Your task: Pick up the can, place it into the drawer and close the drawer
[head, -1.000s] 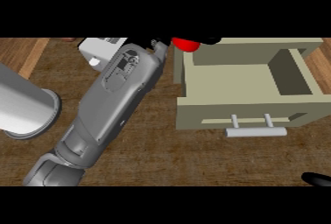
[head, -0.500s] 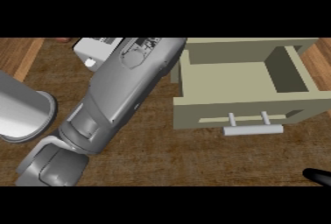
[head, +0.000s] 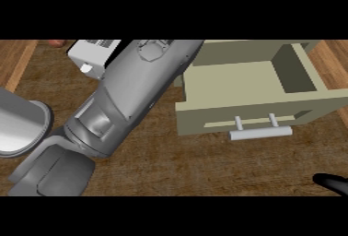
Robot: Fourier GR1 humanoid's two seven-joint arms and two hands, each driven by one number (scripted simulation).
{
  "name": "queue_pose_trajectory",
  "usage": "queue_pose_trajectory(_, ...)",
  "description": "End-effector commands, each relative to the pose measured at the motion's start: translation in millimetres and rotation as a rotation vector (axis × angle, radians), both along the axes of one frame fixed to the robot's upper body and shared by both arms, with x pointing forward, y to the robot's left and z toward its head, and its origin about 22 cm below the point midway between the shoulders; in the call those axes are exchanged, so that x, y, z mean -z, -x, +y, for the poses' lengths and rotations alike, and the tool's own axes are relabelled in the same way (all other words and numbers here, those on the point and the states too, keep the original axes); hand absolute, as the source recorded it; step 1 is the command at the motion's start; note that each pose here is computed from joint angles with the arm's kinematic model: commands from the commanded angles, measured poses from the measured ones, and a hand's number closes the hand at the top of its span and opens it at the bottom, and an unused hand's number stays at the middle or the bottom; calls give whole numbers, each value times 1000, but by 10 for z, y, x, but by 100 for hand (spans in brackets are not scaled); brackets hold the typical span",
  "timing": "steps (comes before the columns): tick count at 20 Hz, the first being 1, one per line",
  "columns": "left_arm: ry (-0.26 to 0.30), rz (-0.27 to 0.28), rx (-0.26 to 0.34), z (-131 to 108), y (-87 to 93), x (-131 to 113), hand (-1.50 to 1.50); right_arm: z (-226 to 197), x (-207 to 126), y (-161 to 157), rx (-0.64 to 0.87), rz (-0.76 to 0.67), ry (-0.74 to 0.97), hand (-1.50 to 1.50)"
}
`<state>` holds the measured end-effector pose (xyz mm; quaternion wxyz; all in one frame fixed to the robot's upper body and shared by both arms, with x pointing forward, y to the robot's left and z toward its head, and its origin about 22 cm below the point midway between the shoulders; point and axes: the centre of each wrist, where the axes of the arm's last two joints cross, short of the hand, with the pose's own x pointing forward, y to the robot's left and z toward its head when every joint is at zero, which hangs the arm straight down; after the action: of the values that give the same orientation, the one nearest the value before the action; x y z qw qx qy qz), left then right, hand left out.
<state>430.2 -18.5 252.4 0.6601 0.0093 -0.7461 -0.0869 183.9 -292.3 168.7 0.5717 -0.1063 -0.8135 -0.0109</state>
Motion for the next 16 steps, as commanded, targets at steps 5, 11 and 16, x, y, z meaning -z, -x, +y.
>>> queue_pose_trajectory(5, -4, -21, -119, 6, -43, 84, -150, 39, -101, -3, -36, -10, 16, -150)
queue_pose_trajectory(11, -10, -34, -142, -9, -57, 26, -150, 17, -145, -88, -10, -32, 135, -150)
queue_pose_trajectory(16, 66, -7, -162, 5, -62, 36, -150, 117, -144, -158, -72, -84, 246, -150)
